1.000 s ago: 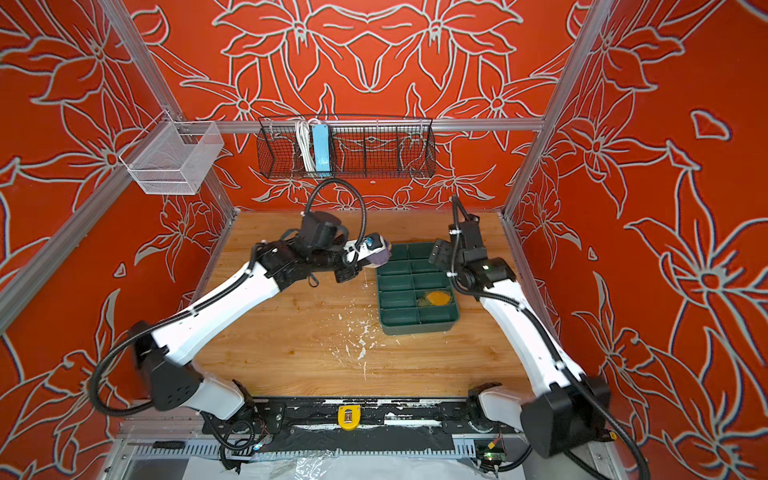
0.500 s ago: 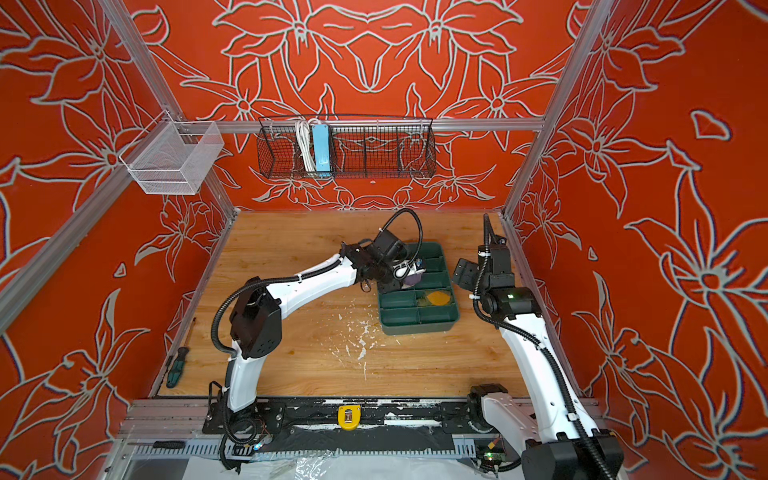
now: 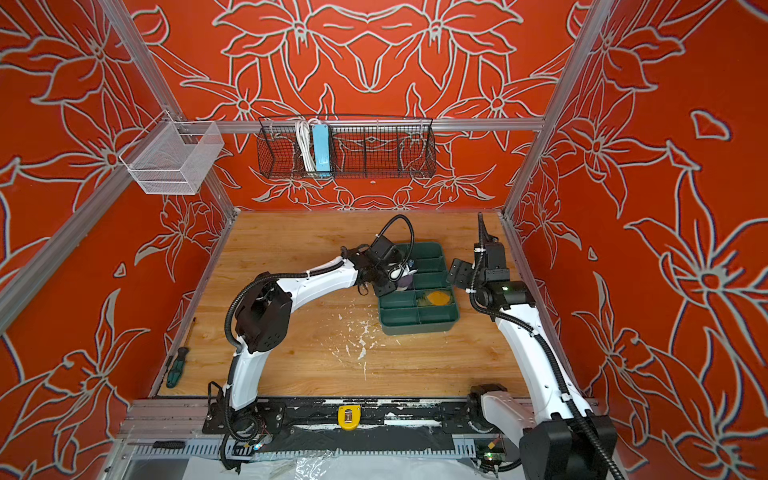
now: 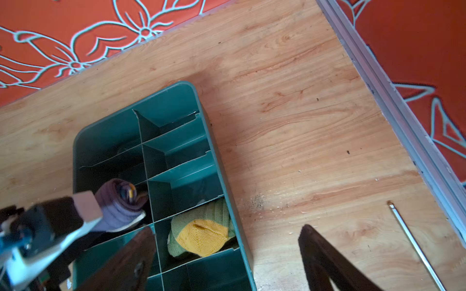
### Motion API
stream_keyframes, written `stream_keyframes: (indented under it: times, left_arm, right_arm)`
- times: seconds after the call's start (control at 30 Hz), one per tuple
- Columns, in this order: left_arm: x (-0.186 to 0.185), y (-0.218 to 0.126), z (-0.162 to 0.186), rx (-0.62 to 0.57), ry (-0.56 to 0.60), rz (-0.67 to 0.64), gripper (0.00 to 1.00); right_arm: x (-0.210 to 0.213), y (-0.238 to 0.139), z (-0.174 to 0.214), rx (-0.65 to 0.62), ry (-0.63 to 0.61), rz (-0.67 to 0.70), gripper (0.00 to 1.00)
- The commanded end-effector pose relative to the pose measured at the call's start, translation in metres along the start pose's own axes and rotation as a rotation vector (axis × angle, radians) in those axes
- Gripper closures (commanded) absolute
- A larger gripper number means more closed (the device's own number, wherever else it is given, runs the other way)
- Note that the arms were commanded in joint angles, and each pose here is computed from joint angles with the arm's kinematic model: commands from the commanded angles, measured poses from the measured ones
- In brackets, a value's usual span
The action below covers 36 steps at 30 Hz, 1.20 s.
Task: Roll the socks
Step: 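Lower the purple roll into a tray compartment and open the left gripper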
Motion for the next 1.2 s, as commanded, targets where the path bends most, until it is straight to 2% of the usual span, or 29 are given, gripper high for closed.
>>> stream_keyframes:
  times: [0.0,0.4,0.6,0.8,0.97,1.17]
  left_arm:
    - [-0.007,0.010,0.003,0.026,0.065,0.096,1.00]
    - [-0.036,0.025,0.024,0.137,0.250,0.232,1.00]
    - [-0.031,0.038,0.041,0.266,0.292,0.225,0.98]
    - [-0.022,0.044,0.035,0.281,0.334,0.157,0.71]
    - [-0.020,0.042,0.032,0.305,0.362,0.152,0.60]
    - [-0.020,0.022,0.024,0.241,0.396,0.132,0.31]
  right_arm:
    - [0.004,-0.001,-0.007,-0.020,0.002,-0.033,0.08]
    - [0.005,0.001,-0.006,-0.007,0.010,-0.040,0.08]
    - [0.013,0.002,-0.003,0.030,0.010,-0.109,0.08]
    - [0.019,-0.002,-0.002,0.079,-0.012,-0.159,0.08]
    - [0.017,-0.004,0.002,0.075,-0.009,-0.158,0.08]
    - [0.016,0.000,0.007,0.085,-0.012,-0.154,0.08]
Point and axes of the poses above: each gripper's point midway between its finger pads, its own y axis out along the fingers, its own x axis along the line the jaws close on, z = x × y, the point moved 7 cm from there along -y, back along the fingers, and after that the axes turned 4 degrees about -y, right-handed, at the moved point
